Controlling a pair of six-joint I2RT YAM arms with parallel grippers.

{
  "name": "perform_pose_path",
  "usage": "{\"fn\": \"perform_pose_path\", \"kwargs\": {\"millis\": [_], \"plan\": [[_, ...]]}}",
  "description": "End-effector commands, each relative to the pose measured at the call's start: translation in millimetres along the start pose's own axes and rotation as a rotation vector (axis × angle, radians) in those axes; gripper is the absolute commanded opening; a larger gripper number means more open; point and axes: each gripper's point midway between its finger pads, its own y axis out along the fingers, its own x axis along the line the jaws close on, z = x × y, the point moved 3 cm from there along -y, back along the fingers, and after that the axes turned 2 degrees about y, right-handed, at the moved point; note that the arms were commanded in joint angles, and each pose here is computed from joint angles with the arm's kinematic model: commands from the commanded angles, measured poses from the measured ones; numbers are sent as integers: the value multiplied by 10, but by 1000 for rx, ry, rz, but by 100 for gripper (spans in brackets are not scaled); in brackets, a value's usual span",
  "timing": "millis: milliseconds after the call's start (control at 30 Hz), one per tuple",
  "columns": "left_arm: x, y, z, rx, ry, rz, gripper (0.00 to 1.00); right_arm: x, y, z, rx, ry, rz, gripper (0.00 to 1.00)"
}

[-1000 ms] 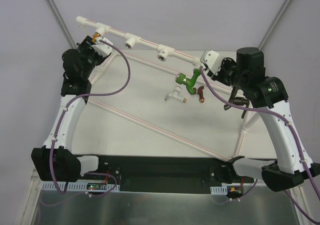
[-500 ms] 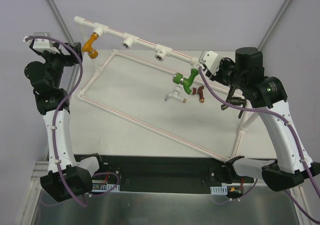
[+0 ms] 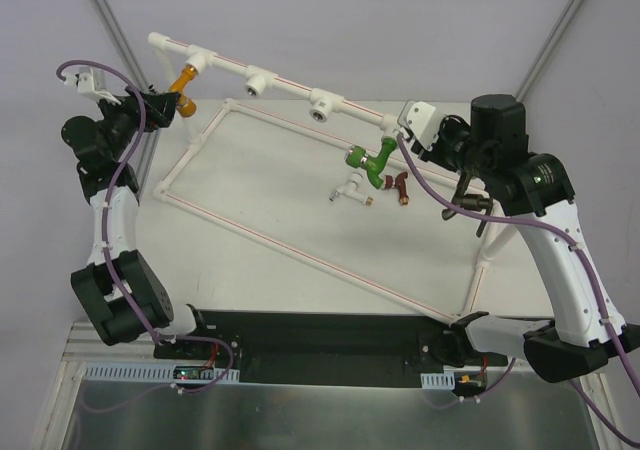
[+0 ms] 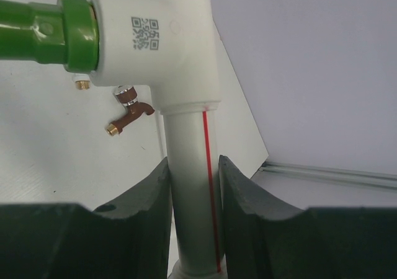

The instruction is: Install the water faucets

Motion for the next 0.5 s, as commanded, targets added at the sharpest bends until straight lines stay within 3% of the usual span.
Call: {"fn": "perform_pose_path", "kwargs": {"millis": [0, 267, 467], "plan": [[-268, 118, -219, -41, 114, 211, 83, 54, -187, -118, -68, 70, -2, 2], [-195, 374, -31, 9, 237, 208, 82, 63, -202, -155, -80, 70, -17, 2], [-121, 458, 99, 35, 278, 198, 63, 69, -223, -176, -91, 70, -22, 2]]}}
